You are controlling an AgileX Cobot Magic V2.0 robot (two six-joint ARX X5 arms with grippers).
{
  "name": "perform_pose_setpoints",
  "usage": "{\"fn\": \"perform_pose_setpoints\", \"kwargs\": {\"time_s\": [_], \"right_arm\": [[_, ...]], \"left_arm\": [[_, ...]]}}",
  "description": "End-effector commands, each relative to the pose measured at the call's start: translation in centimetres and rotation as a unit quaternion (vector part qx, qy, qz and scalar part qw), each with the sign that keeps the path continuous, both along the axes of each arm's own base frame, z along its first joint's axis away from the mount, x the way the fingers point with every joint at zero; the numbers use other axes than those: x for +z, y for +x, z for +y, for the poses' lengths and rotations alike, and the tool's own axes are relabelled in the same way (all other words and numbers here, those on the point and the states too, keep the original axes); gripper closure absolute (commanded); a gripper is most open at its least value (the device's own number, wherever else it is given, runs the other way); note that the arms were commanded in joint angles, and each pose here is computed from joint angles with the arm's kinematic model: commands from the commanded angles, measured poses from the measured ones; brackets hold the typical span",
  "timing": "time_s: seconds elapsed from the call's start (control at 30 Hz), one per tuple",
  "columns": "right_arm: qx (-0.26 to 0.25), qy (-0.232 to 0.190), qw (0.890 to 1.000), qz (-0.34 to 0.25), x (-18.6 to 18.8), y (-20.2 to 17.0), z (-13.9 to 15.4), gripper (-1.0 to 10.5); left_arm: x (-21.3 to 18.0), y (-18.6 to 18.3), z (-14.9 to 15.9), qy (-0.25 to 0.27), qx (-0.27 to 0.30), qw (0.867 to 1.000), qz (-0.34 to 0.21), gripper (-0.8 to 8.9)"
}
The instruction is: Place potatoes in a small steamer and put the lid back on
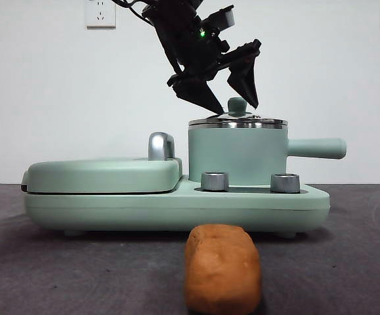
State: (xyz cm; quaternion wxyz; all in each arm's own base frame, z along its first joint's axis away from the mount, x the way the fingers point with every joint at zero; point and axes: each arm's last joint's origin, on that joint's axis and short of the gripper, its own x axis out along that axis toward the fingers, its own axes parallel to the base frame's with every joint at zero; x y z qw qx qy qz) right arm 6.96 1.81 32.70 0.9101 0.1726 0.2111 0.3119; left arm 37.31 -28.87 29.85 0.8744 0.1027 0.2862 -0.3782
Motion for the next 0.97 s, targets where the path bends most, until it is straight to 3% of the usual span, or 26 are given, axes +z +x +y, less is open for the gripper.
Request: {"fn": "perform_pose_setpoints", "kwargs": {"time_s": [0.03,0.2,0.4,0.63,0.97], "right_arm": [[0.003,-0.003,1.0,-0.01,0.4,0.0,0.0,4.6],[0.003,-0.003,1.0,-0.01,0.4,0.0,0.0,4.6],[0.003,-0.003,1.0,-0.009,0.4,0.0,0.0,4.6],[-0.004,-0.006,1.0,0.005,0.2,-0.1,0.0,4.6],[-0.032,-0.004,0.998,0.062,0.1,0.6,-0.1,4.6]], "left_arm": [[-0.1,0.3,-0.8,-0.001,-0.007,1.0,-0.011,5.33],[-0.1,0.3,-0.8,0.004,-0.013,1.0,-0.017,6.71],[0.0,0.4,-0.9,0.002,-0.013,1.0,-0.02,7.29],[1.0,0.3,-0.7,-0.007,-0.012,0.999,-0.032,7.28],[6.3,-1.2,0.9,-0.022,-0.007,0.998,-0.052,7.28]]}}
